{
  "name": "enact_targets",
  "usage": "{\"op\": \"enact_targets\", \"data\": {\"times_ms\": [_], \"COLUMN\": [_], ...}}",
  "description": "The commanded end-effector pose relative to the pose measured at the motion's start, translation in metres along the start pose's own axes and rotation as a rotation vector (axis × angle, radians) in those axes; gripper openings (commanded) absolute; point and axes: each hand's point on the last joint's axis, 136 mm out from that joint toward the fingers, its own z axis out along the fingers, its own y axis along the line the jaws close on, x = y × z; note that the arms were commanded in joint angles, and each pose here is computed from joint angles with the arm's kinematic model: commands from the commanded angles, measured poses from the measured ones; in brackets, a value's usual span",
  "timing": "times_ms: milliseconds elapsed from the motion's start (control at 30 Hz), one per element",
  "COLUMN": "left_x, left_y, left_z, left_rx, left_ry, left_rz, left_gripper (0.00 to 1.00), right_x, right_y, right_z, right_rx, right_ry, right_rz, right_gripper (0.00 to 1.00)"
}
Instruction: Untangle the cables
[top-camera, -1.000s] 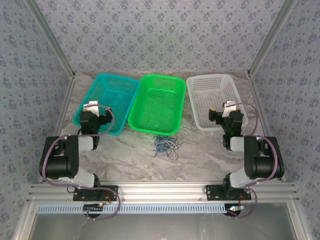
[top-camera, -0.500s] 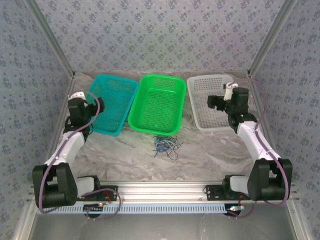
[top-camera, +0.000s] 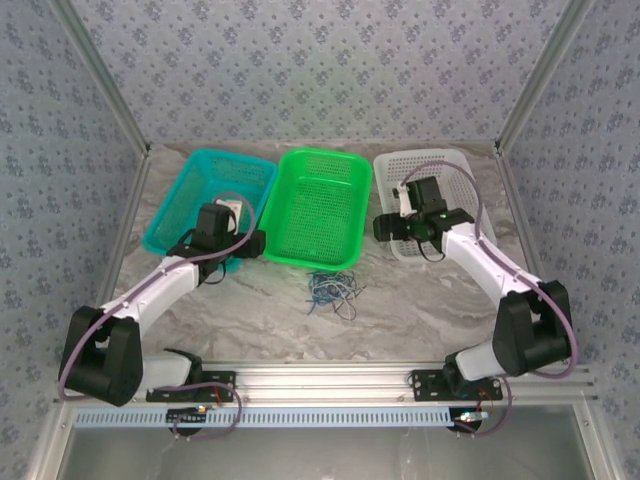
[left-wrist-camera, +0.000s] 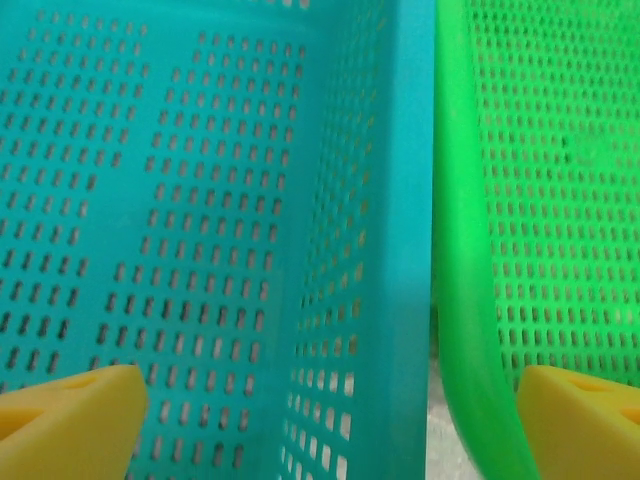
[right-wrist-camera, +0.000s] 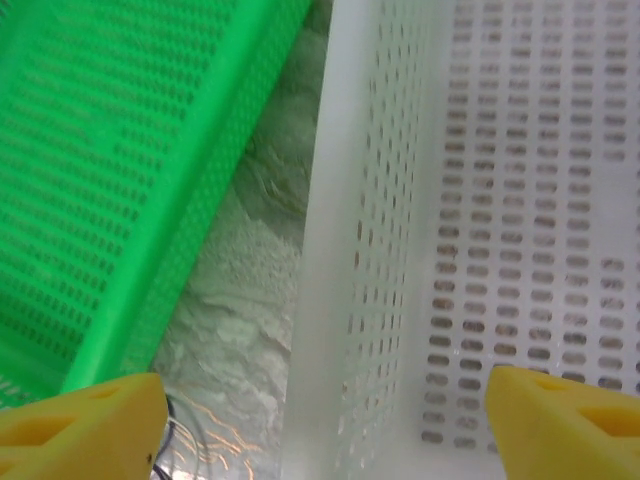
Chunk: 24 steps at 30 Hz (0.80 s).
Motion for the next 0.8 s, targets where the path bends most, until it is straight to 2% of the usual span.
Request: {"op": "enact_targets", "data": {"times_ms": [0, 167, 300, 433, 533, 633, 767], "left_x": [0.004, 0.011, 0.018, 0.015, 0.014, 0.022, 0.031], "left_y": [0.008, 0.012, 0.016, 0.017, 0.02, 0.021, 0.018], "left_z": [-0.007, -0.015, -0.018, -0.033, -0.044, -0.046, -0.043], "left_rx": [-0.053, -0.064, -0.083, -0.076, -0.081, -0.083, -0.063], "left_ry": [0.025, 0.03, 0.053, -0.006, -0.043, -0.033, -0.003], "left_rz": [0.01, 0.011, -0.006, -0.04, -0.039, -0.037, -0.041], "left_gripper": [0.94, 0.93, 0.88, 0.85, 0.8, 0.74, 0.74], "right_x": [0.015, 0.027, 0.032, 0.031, 0.029, 0.028, 0.028], "right_y": [-0.011, -0.01, -0.013, -0.016, -0.015, -0.015, -0.017], "right_z": [0.001, 0.016, 0.025, 0.027, 0.027, 0.028, 0.029], "right_rx": [0.083, 0.101, 0.128, 0.155, 0.154, 0.159, 0.17], "right_ry": [0.079, 0.132, 0.157, 0.154, 0.144, 0.138, 0.136], "right_rz": [0.018, 0.009, 0.029, 0.038, 0.046, 0.05, 0.055], "right_gripper": [0.84, 0.82, 0.78, 0.75, 0.69, 0.61, 0.53]}}
